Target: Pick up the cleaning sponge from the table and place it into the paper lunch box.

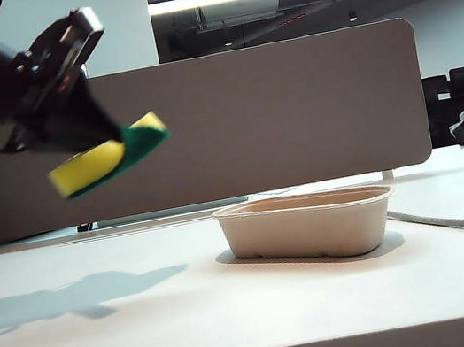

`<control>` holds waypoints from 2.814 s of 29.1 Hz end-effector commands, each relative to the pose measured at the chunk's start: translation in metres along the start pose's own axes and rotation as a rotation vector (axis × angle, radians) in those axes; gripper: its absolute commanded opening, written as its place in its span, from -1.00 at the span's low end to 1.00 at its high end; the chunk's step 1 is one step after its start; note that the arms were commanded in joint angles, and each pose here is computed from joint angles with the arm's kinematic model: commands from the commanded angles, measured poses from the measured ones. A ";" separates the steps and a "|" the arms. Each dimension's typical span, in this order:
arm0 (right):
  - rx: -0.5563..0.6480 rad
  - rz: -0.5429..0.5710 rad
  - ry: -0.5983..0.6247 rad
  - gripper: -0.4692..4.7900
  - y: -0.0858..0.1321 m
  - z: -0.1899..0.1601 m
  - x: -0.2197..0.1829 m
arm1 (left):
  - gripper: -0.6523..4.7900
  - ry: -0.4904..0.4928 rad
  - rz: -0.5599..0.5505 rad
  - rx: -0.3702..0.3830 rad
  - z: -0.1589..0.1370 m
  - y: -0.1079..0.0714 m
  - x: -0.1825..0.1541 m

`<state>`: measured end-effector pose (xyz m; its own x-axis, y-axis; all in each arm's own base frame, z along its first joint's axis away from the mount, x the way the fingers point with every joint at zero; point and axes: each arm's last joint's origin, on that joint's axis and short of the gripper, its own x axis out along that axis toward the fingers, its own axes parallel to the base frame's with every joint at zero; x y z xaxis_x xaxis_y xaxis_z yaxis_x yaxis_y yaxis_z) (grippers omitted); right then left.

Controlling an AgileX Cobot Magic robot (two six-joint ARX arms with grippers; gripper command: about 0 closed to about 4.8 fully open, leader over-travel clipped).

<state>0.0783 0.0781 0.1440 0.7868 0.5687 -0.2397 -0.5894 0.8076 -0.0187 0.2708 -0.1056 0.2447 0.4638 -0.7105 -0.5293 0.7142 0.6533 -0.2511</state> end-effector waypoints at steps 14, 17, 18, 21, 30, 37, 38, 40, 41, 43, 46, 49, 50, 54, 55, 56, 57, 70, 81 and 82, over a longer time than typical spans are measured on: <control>0.005 0.002 -0.019 -0.84 0.000 0.002 0.000 | -0.78 -0.178 0.005 0.280 0.051 -0.074 0.059; 0.005 0.002 -0.019 -0.84 0.000 0.002 0.000 | -0.78 -0.152 -0.001 0.281 0.054 -0.075 0.079; 0.005 0.002 -0.019 -0.84 0.000 0.002 0.000 | -0.78 -0.145 -0.006 0.278 0.055 -0.075 0.084; 0.005 0.002 -0.019 -0.84 0.000 0.002 0.000 | -0.78 -0.116 -0.006 0.268 0.051 -0.073 0.098; 0.005 0.002 -0.018 -0.84 0.000 0.002 0.000 | -0.78 -0.031 0.060 0.255 0.032 -0.061 0.125; 0.005 0.002 -0.019 -0.84 0.000 0.002 0.000 | -0.78 -0.086 0.060 0.269 0.035 -0.060 0.129; 0.005 0.002 -0.019 -0.84 0.000 0.002 0.000 | -0.78 -0.093 0.060 0.271 0.036 -0.060 0.130; 0.005 0.002 -0.019 -0.84 0.000 0.002 0.000 | -0.78 -0.097 0.058 0.278 0.035 -0.059 0.132; 0.005 0.002 -0.019 -0.84 0.000 0.002 0.000 | -0.78 -0.092 0.058 0.285 0.034 -0.058 0.134; 0.005 0.002 -0.019 -0.84 0.000 0.002 0.000 | -0.78 -0.076 0.058 0.285 0.030 -0.057 0.138; 0.005 0.002 -0.019 -0.84 0.000 0.002 0.000 | -0.78 -0.041 0.052 0.276 0.023 -0.054 0.145; 0.005 0.002 -0.019 -0.84 0.000 0.002 0.000 | -0.78 -0.009 0.051 0.269 0.018 -0.053 0.148; 0.004 0.002 -0.018 -0.84 0.000 0.002 0.000 | -0.78 0.000 0.051 0.266 0.017 -0.053 0.148; 0.004 0.002 -0.018 -0.84 0.000 0.002 0.000 | -0.78 0.033 0.052 0.261 0.012 -0.051 0.152; 0.004 0.002 -0.018 -0.84 0.000 0.002 0.000 | -0.78 0.043 0.052 0.258 0.010 -0.050 0.153; 0.005 0.002 -0.019 -0.84 0.000 0.002 0.000 | -0.78 0.056 0.052 0.255 0.007 -0.049 0.155; 0.004 0.002 -0.018 -0.84 0.000 0.002 0.000 | -0.78 0.065 0.052 0.252 0.006 -0.048 0.157; 0.005 0.002 -0.019 -0.84 0.000 0.003 0.000 | -0.43 0.116 0.048 0.239 -0.005 -0.045 0.165; 0.005 0.002 -0.019 -0.84 0.000 0.002 0.000 | 0.29 0.111 0.049 0.240 -0.005 -0.045 0.165; 0.005 0.002 -0.019 -0.84 0.000 0.002 0.000 | 0.37 0.110 0.052 0.240 -0.004 -0.045 0.165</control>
<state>0.0783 0.0780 0.1440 0.7873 0.5681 -0.2397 -0.5888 0.8081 -0.0188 0.3124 -0.2501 0.1634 0.4494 -0.6311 -0.6323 0.7979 0.6018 -0.0335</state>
